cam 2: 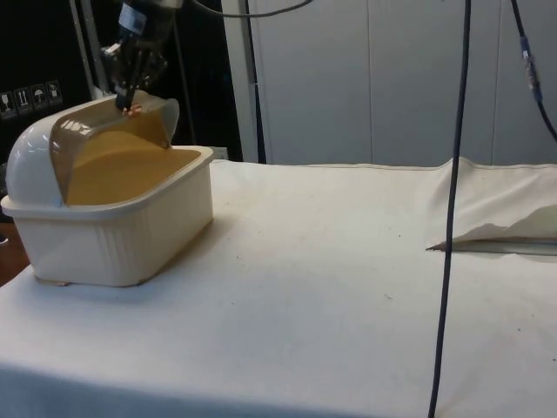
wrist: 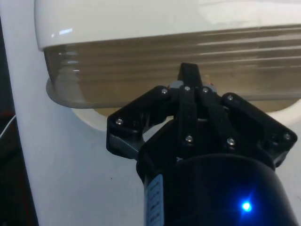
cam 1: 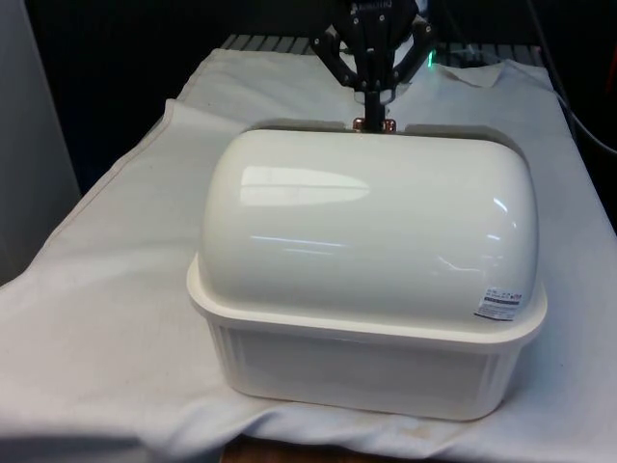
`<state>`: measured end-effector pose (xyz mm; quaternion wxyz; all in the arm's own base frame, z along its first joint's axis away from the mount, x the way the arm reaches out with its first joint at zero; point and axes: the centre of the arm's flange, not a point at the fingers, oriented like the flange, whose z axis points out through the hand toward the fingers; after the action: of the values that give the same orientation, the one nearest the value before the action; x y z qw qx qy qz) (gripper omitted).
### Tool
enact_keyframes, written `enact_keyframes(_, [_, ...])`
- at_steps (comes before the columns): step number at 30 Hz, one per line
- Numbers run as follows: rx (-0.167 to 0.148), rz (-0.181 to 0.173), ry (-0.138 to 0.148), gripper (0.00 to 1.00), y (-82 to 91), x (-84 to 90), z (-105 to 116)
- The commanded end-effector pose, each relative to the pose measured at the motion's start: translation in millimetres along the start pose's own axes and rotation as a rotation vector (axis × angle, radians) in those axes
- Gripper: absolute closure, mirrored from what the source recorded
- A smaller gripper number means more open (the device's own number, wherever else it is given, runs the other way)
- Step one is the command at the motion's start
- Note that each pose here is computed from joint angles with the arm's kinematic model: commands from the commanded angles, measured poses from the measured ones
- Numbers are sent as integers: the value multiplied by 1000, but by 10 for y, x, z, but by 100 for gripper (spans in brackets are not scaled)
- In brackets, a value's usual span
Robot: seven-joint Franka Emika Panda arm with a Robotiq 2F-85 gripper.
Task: Open the lid, then close it.
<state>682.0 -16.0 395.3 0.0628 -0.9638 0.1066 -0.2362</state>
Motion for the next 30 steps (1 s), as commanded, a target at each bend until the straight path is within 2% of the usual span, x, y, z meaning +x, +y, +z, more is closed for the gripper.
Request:
enact_keyframes(1, [14,7,-3,100,-19,-48,18])
enact_keyframes(2, [16,9,-7,100,-19,-67,29])
enact_keyframes(3, [2,5,-8,100,6,-40,13])
enact_keyframes(4, [17,13,-14,100,-12,-106,48])
enact_keyframes(10, [22,26,-38,100,-9,-230,63])
enact_keyframes(11, [6,21,-33,100,28,-180,23])
enact_keyframes(12, [22,29,-42,100,-4,-251,59])
enact_keyframes(19, [27,46,-81,100,12,-452,62])
enact_keyframes(20, [12,39,-74,100,46,-400,52])
enact_keyframes(21, [27,46,-81,100,12,-452,62])
enact_keyframes(28, [33,64,-123,100,34,-654,70])
enact_keyframes(29, [21,59,-117,100,48,-627,92])
enact_keyframes(30, [34,65,-126,100,31,-674,55])
